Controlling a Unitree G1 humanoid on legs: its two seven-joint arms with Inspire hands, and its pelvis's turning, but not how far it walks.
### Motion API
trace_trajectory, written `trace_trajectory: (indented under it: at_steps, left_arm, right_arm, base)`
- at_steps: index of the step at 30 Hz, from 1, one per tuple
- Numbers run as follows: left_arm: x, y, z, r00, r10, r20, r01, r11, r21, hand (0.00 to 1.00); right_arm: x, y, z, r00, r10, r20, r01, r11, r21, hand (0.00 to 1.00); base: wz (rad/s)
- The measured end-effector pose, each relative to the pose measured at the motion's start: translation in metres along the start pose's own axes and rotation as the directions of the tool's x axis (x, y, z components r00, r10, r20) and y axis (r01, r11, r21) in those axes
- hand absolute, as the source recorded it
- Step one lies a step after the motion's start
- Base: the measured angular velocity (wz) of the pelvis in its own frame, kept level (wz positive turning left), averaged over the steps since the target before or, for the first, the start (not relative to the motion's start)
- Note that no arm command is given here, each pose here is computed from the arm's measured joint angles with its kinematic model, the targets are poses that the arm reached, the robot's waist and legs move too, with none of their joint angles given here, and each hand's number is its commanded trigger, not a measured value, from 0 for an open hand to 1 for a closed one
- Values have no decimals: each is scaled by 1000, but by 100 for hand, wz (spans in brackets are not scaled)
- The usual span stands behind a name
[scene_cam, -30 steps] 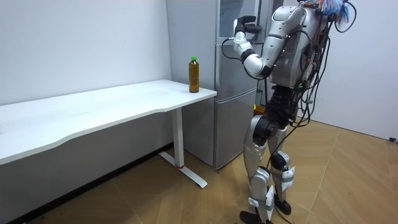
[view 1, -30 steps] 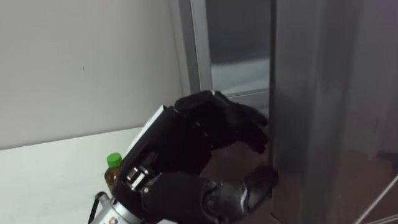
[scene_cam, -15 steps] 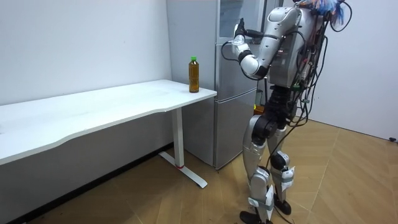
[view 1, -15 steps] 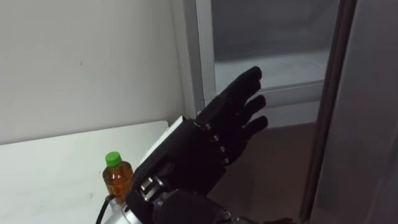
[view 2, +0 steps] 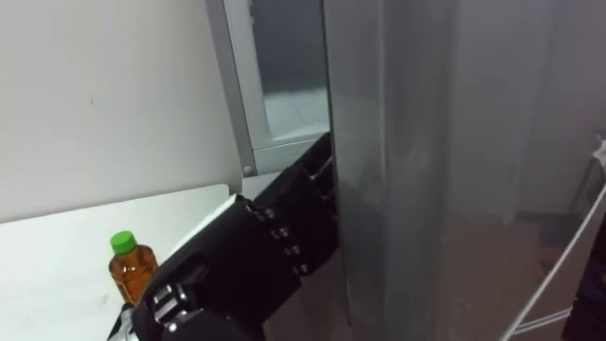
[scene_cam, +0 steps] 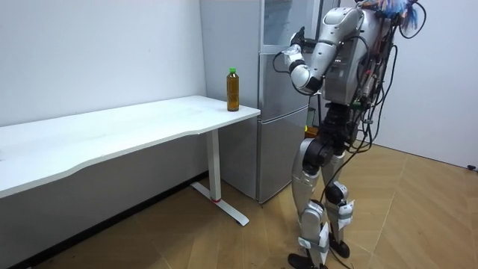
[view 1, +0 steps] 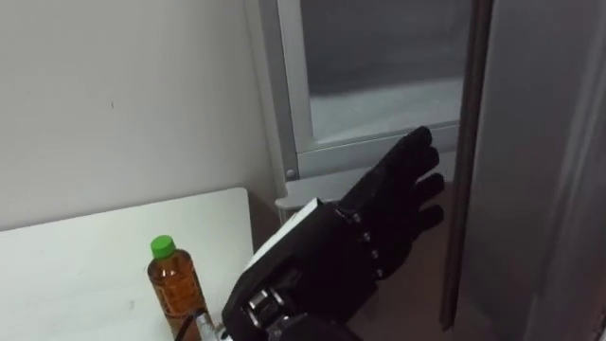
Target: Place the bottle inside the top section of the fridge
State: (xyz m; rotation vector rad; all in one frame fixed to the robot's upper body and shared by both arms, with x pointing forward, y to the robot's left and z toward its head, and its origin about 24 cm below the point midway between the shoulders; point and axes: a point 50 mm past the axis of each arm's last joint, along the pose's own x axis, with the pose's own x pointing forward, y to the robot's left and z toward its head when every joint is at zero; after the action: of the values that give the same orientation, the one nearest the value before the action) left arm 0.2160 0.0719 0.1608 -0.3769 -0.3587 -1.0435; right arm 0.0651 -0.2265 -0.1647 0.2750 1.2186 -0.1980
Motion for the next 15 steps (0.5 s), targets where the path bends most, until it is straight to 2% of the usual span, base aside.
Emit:
trace_trajectory:
  at_steps: [8,15]
  left_arm:
    - [10,-5,-2,998,-57,-7,57,998,-3,0]
    - [13,0,-4,998,-51,-20,51,999,-3,0]
  right_arm:
    - [1,3,6,999,26,18,-27,1000,5,0]
    - [1,4,8,999,44,27,-45,999,20,0]
  base:
    - [-19]
    - [-29]
